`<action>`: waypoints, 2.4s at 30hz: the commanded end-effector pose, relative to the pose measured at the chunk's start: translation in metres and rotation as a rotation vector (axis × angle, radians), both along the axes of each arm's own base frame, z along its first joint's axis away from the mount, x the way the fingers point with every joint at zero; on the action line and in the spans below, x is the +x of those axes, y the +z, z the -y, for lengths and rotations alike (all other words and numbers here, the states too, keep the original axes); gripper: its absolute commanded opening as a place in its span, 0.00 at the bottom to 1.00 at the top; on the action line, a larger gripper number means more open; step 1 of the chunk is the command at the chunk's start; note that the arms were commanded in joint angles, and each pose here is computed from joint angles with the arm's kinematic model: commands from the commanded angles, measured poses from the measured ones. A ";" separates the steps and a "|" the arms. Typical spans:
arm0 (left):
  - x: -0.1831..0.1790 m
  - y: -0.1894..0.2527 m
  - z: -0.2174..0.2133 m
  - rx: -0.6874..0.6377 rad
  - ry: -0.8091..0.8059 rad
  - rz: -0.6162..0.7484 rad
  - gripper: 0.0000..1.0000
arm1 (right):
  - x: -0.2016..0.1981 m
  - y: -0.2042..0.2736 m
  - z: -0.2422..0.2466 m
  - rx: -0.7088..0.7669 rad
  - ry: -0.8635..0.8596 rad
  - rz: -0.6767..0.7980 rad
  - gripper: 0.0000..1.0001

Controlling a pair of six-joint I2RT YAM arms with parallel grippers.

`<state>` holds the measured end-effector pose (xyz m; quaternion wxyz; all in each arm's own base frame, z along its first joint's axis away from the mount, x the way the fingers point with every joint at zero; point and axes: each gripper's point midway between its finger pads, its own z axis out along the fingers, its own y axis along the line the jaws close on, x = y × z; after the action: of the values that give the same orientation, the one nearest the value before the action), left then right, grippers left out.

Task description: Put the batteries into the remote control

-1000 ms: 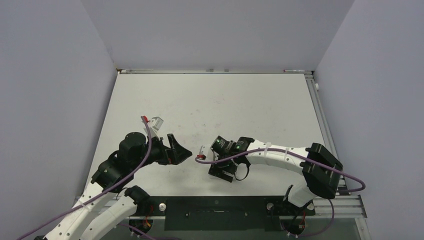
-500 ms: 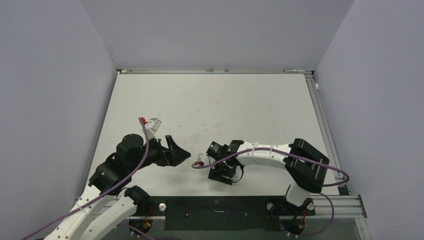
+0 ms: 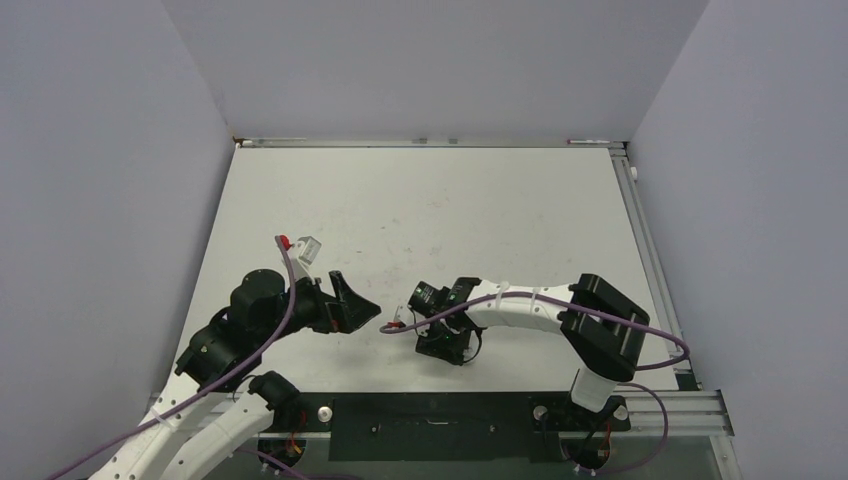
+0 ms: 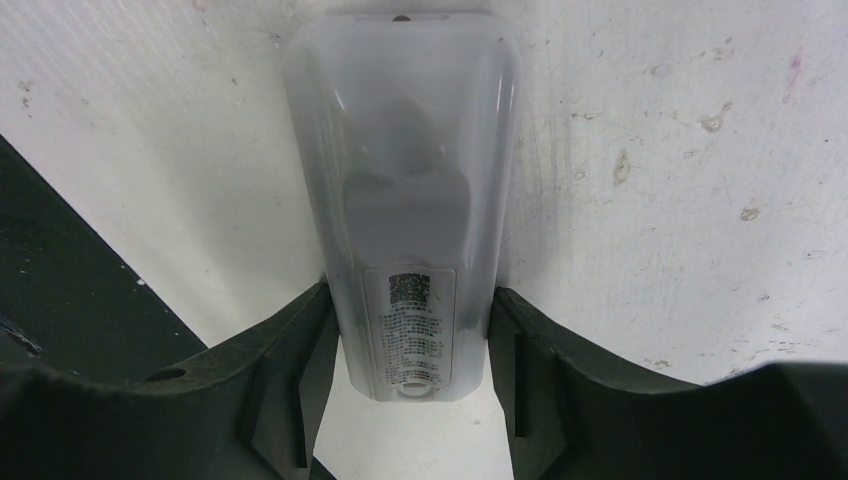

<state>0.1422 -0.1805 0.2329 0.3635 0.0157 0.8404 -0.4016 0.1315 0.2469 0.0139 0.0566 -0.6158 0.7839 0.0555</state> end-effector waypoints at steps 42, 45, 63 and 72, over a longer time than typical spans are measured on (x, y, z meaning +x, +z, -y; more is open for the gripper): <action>0.005 0.021 0.068 -0.362 -0.230 -0.004 0.96 | 0.012 0.195 -0.070 1.153 -0.390 -0.510 0.09; 0.008 0.019 0.071 -0.362 -0.237 -0.012 0.96 | 0.009 0.211 -0.071 1.212 -0.382 -0.530 0.09; 0.020 0.057 0.079 -0.505 -0.229 0.081 0.98 | -0.007 0.255 -0.085 1.328 -0.318 -0.606 0.09; 0.020 0.068 0.084 -0.546 -0.254 0.090 0.91 | -0.013 0.260 -0.090 1.341 -0.312 -0.616 0.09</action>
<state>0.1628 -0.2631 0.2710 0.3135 0.0234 0.7137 -0.6260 0.1213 0.3336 0.2398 0.1620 -0.2597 0.6867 0.6593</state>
